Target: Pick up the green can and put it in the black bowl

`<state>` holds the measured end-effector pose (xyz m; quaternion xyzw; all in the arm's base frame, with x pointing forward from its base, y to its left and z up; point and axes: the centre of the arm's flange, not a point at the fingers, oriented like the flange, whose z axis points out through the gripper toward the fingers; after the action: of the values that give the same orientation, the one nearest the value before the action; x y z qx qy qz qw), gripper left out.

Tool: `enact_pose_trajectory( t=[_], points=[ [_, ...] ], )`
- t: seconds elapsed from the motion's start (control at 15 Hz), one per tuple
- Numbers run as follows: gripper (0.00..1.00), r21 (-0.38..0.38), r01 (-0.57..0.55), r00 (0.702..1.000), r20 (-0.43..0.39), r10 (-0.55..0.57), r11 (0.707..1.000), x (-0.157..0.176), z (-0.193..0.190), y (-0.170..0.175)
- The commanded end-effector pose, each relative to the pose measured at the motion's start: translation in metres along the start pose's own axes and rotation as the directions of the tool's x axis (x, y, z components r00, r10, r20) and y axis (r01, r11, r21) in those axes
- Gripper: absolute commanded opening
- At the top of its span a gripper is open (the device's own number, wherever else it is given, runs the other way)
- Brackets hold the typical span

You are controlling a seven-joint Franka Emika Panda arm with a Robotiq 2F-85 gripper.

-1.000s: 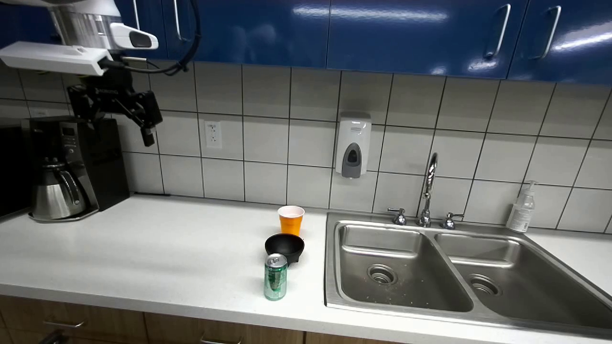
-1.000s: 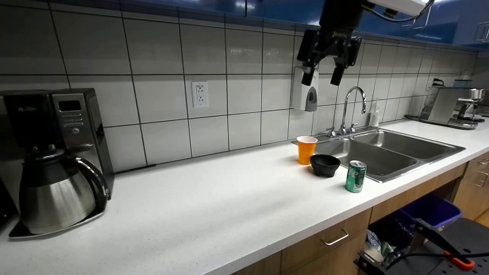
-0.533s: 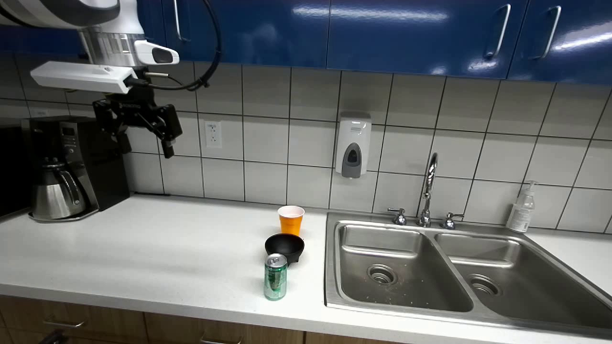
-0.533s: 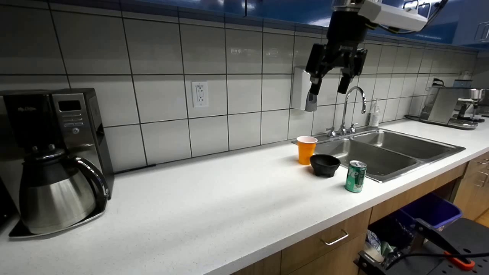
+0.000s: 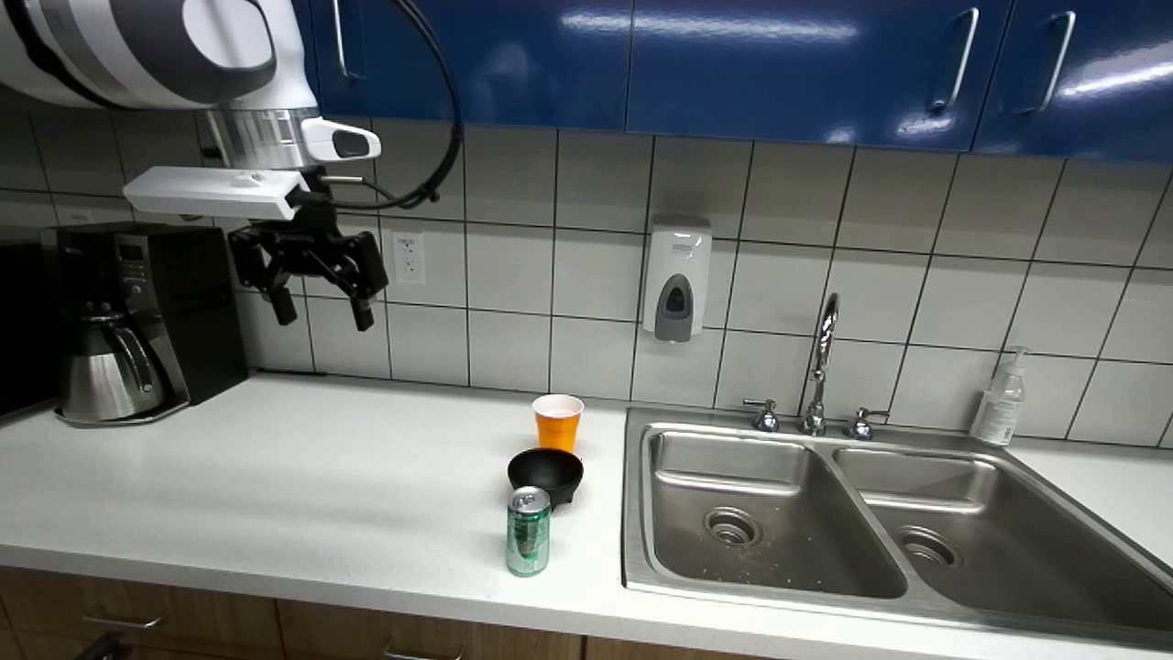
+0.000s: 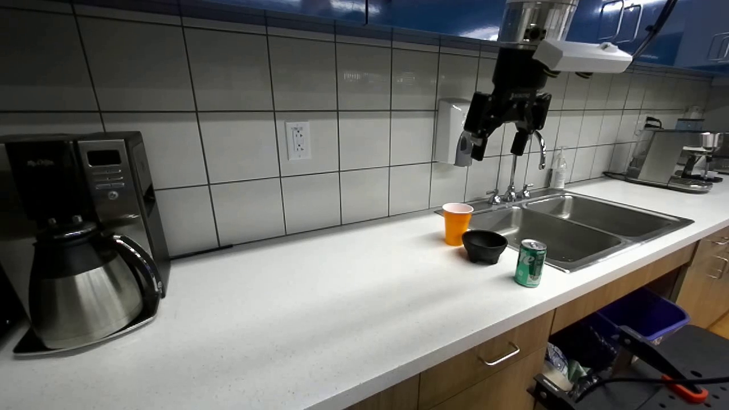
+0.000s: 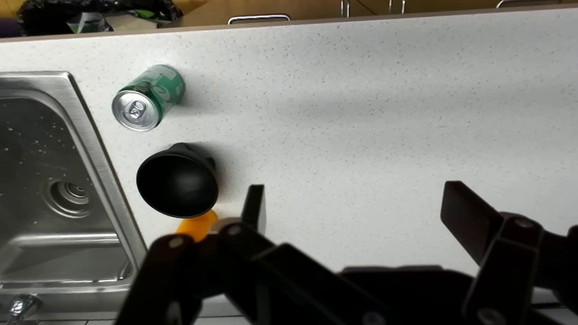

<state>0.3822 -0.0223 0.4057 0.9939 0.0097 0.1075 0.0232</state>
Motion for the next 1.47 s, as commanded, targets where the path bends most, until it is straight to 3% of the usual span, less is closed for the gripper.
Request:
enact_pose_trajectory(
  t=[0.0,1.4],
  points=[
    [1.00,-0.032,-0.003,1.000,-0.006,0.003,0.999,0.004,0.020,0.022],
    [1.00,-0.096,-0.202,0.976,0.056,0.208,0.975,-0.006,0.119,0.147]
  ],
)
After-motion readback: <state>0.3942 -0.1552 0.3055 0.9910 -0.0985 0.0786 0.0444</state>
